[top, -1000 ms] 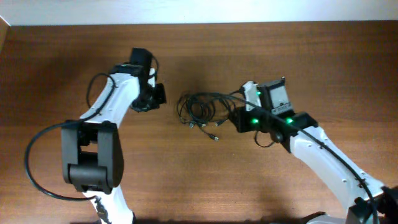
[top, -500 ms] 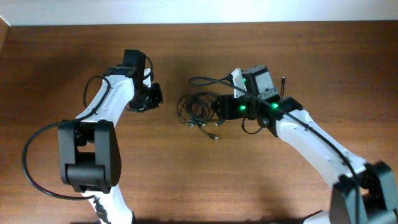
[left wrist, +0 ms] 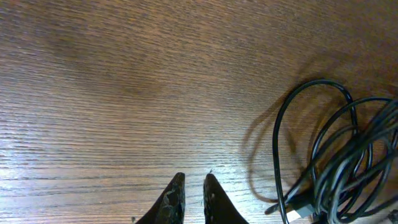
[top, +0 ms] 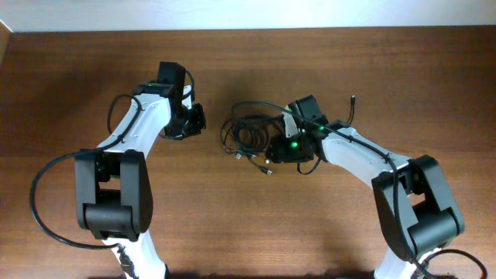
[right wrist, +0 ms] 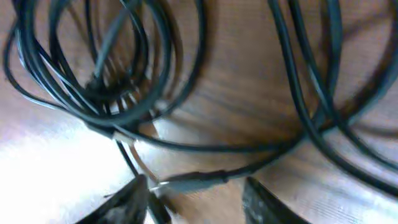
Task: Untangle cables
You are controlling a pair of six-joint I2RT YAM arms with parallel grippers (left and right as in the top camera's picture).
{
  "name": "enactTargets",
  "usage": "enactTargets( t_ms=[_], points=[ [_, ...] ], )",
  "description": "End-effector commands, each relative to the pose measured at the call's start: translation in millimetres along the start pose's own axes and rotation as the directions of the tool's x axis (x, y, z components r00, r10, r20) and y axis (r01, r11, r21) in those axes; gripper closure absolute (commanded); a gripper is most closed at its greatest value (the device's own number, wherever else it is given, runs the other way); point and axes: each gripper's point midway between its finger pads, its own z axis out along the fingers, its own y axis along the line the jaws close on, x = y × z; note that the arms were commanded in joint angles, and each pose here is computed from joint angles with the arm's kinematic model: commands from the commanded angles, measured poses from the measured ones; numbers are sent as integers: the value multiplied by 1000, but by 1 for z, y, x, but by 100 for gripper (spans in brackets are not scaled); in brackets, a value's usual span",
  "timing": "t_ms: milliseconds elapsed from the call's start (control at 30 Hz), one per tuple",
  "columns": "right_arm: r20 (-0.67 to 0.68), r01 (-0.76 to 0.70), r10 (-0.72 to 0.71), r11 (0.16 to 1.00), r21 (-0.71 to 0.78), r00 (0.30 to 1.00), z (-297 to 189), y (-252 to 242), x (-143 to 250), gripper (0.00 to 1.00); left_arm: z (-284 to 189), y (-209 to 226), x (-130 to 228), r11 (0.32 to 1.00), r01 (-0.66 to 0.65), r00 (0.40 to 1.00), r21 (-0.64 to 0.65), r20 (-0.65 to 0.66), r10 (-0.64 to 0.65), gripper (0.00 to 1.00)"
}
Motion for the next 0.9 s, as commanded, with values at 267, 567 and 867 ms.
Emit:
enactTargets(
  t_ms=[267, 567, 867],
  points=[
    [-205, -98, 109, 993, 65, 973, -12, -6, 44, 63, 6, 0, 6, 1000, 13, 1000, 5, -22, -13, 85],
    [-61, 79, -80, 997, -16, 995, -44, 50, -23, 52, 6, -2, 3, 1000, 9, 1000, 9, -9, -9, 78],
    [120, 258, -253, 966, -30, 960, 3, 97, -53, 53, 6, -2, 2, 1000, 9, 1000, 10, -5, -9, 76]
  ],
)
